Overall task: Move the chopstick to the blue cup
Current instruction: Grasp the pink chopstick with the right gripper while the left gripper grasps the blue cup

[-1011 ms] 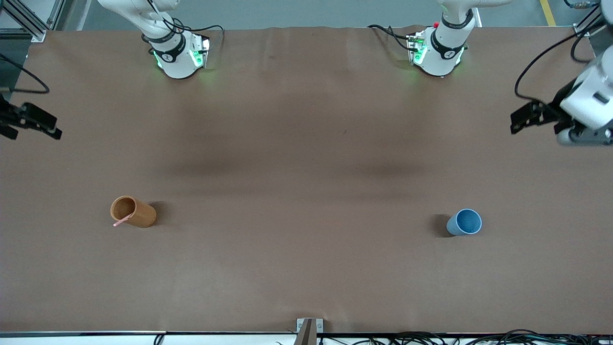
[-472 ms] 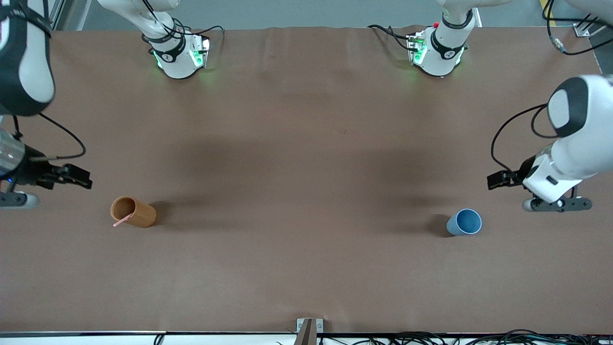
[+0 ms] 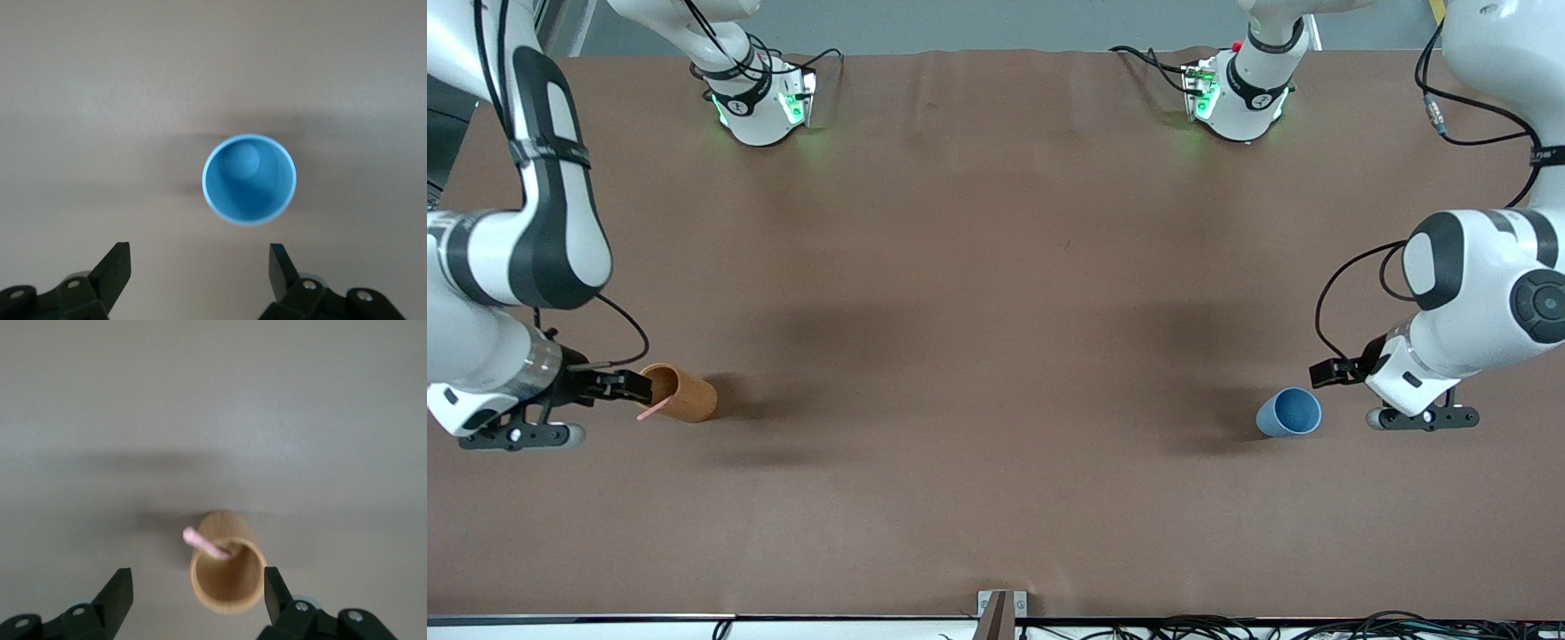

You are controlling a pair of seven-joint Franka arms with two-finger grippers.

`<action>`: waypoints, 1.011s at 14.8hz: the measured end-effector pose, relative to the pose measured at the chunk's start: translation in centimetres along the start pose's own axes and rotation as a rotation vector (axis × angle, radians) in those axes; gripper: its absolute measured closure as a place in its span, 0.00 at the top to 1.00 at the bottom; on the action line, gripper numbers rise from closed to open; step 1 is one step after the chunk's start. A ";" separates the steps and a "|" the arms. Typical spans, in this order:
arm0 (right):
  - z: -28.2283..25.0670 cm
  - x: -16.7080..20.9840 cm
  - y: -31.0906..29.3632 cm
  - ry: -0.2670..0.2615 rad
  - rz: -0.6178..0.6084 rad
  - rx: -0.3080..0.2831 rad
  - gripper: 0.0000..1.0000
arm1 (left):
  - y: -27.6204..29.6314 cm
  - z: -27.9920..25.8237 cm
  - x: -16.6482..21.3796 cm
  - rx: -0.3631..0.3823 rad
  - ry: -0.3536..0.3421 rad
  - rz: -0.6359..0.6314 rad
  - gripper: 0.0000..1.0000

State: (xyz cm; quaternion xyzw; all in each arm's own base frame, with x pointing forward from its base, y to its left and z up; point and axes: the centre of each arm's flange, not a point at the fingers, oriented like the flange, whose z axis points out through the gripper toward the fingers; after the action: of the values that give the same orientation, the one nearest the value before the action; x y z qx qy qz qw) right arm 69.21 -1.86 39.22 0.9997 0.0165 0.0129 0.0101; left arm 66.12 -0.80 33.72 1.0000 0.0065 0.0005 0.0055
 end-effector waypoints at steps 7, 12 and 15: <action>2.9 0.9 -0.4 0.016 -0.009 -0.003 0.71 | -0.4 5.1 1.1 -0.010 0.031 -0.006 0.81; 3.0 0.9 -0.3 0.011 -0.009 -0.003 0.50 | -0.3 6.7 1.4 -0.013 0.040 -0.006 0.64; 2.9 0.9 -0.3 0.012 -0.010 -0.004 0.37 | -0.3 7.5 1.3 -0.015 0.033 -0.005 0.51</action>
State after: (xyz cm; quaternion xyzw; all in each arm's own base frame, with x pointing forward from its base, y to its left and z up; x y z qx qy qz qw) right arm 70.16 -1.62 36.29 0.9995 0.0214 0.0187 0.0119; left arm 67.47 -0.59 26.21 0.9997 0.0093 0.0172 0.0128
